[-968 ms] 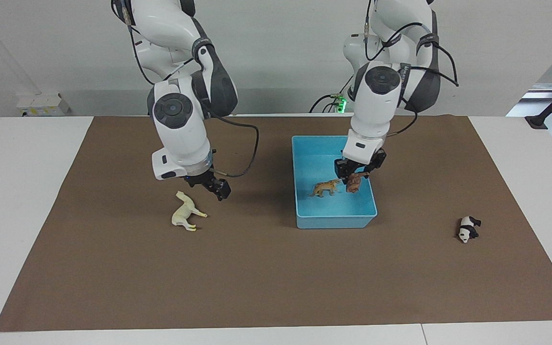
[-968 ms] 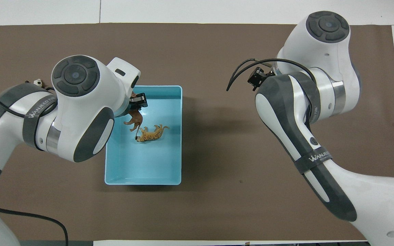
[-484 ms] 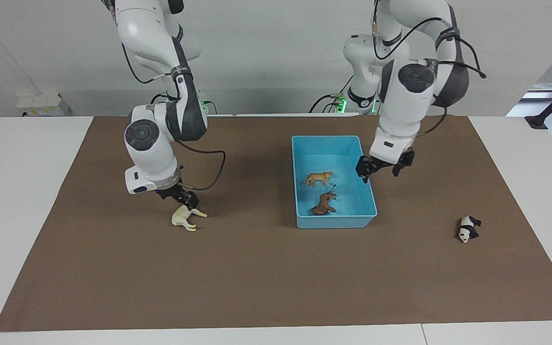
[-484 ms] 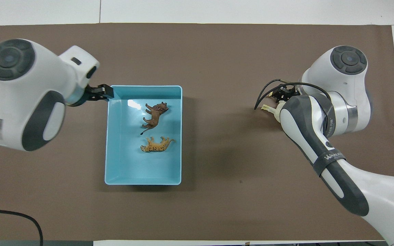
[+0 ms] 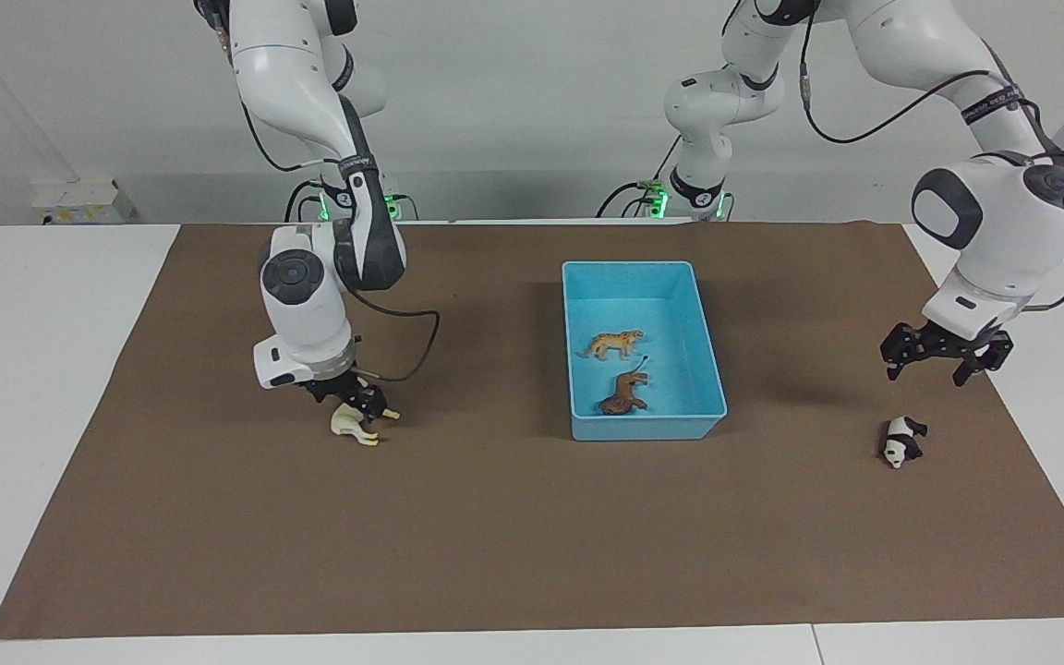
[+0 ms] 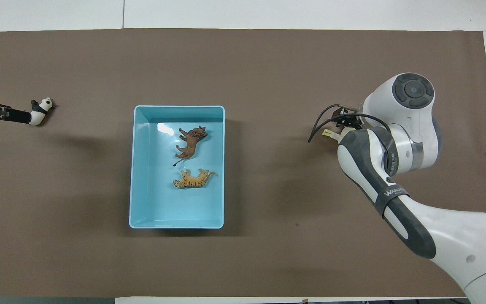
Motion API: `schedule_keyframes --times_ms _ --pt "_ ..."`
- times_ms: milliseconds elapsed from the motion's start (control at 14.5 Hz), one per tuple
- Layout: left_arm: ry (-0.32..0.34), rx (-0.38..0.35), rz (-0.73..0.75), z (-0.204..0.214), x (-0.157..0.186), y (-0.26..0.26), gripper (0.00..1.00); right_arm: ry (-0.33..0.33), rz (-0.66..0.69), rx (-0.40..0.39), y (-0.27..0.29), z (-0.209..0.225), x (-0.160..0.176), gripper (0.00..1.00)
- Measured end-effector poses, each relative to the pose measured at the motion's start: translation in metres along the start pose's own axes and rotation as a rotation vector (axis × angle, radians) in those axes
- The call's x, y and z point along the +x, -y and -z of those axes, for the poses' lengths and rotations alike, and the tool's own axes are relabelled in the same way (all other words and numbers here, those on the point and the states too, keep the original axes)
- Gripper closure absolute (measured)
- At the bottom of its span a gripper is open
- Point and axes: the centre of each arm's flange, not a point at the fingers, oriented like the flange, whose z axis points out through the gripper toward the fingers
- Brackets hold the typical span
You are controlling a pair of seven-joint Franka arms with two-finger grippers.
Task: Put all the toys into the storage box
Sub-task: 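Grasp the panda with the left gripper while the right gripper grasps the cream horse, then carry the cream horse into the blue box with the right gripper and release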
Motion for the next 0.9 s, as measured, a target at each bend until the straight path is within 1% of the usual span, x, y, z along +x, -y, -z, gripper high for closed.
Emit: schedule_keyframes --times_ms 138,207,346,415,484,553,622,691,760,829,899 --pt "0.017 -0.018 -0.100 -0.021 0.003 0.005 0.00 -0.006 0.004 0.004 0.001 -0.008 -0.003 0.00" --pt "0.024 -0.028 -0.126 -0.032 0.005 0.009 0.00 -0.011 0.005 0.008 0.001 -0.011 -0.005 0.00" --pt "0.042 -0.045 -0.142 -0.056 0.008 0.013 0.00 -0.025 0.005 0.018 -0.001 -0.017 -0.007 0.00" --pt "0.044 -0.048 -0.144 -0.065 0.010 0.016 0.00 -0.033 0.004 0.023 -0.003 -0.021 -0.009 0.06" --pt "0.043 -0.047 -0.145 -0.070 0.013 0.020 0.00 -0.039 0.004 0.028 -0.004 -0.025 -0.010 0.06" --pt "0.041 -0.046 -0.145 -0.073 0.017 0.023 0.00 -0.040 0.005 0.028 -0.005 -0.028 -0.012 0.11" --pt "0.036 -0.043 -0.145 -0.076 0.020 0.025 0.00 -0.047 0.006 0.035 -0.003 -0.027 -0.012 0.21" --pt "0.027 -0.037 -0.145 -0.078 0.023 0.027 0.00 -0.051 0.008 0.038 -0.002 -0.024 -0.012 0.35" --pt "0.018 -0.030 -0.146 -0.081 0.025 0.027 0.00 -0.050 0.009 0.038 -0.002 -0.021 -0.013 0.45" --pt "0.012 -0.027 -0.147 -0.085 0.026 0.027 0.00 -0.035 0.010 0.028 -0.001 -0.019 -0.013 0.56" --pt "0.007 -0.025 -0.148 -0.090 0.027 0.027 0.00 -0.011 0.011 0.010 0.000 -0.013 -0.011 0.59"
